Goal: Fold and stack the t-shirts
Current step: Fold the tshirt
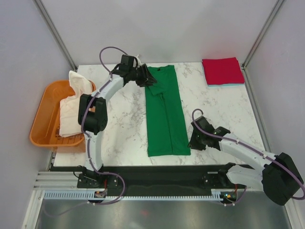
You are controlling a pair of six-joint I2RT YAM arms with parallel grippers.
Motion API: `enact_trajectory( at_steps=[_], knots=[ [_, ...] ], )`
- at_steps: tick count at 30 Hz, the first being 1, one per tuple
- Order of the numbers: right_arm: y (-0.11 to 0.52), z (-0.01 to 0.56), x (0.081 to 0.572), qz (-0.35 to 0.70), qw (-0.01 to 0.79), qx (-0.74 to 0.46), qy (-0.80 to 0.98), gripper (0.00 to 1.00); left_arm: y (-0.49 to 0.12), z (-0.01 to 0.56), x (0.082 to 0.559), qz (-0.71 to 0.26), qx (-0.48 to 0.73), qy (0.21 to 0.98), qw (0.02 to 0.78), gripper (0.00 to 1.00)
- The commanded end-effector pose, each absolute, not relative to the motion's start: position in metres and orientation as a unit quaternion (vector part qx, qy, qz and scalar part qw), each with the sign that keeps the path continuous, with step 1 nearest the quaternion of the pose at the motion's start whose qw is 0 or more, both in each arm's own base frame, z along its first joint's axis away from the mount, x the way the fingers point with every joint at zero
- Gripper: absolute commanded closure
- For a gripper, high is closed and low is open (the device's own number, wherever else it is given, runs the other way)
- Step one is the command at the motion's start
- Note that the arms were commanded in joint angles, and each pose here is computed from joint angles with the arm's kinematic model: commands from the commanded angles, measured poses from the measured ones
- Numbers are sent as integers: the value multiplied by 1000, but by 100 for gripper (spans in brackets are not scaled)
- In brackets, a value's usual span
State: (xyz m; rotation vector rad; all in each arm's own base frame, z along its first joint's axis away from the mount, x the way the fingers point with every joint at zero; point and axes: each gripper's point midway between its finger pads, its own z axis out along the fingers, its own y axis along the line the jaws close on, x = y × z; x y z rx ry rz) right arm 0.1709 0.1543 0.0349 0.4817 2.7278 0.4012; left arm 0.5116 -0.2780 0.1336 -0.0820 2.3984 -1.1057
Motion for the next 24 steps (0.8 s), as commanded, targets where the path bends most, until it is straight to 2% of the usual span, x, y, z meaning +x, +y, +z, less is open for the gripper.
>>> enact_trajectory(
  at_steps=[1, 2, 3, 4, 5, 7, 9, 10, 12, 13, 19, 24],
  knots=[
    [155, 64, 194, 124, 212, 145, 959, 68, -268, 193, 477, -417, 0, 863, 286, 53],
    [157, 72, 202, 124, 224, 134, 957, 67, -260, 179, 465, -406, -14, 873, 271, 53],
    [160, 74, 211, 116, 231, 102, 961, 66, -254, 190, 459, -405, -26, 871, 277, 53],
    [170, 98, 234, 123, 266, 86, 952, 66, -245, 191, 455, -404, -42, 872, 274, 53],
    [175, 97, 250, 109, 274, 75, 952, 66, -237, 182, 445, -401, -65, 878, 255, 54],
    [190, 130, 291, 104, 333, 35, 936, 67, -221, 205, 437, -402, -75, 870, 277, 54],
    [199, 130, 329, 69, 359, 17, 931, 67, -208, 234, 424, -404, -70, 860, 305, 54],
    [213, 160, 356, 74, 393, -2, 916, 67, -196, 244, 423, -402, -77, 856, 317, 54],
    [226, 149, 387, 43, 395, -27, 917, 68, -181, 267, 417, -402, -83, 845, 342, 54],
    [237, 172, 409, 47, 424, -29, 904, 67, -170, 291, 408, -404, -83, 832, 370, 54],
    [281, 154, 476, -30, 461, -175, 869, 67, -140, 280, 377, -373, -120, 839, 379, 53],
    [312, 130, 494, -89, 481, -320, 811, 63, -128, 245, 350, -343, -145, 852, 368, 54]
  ],
)
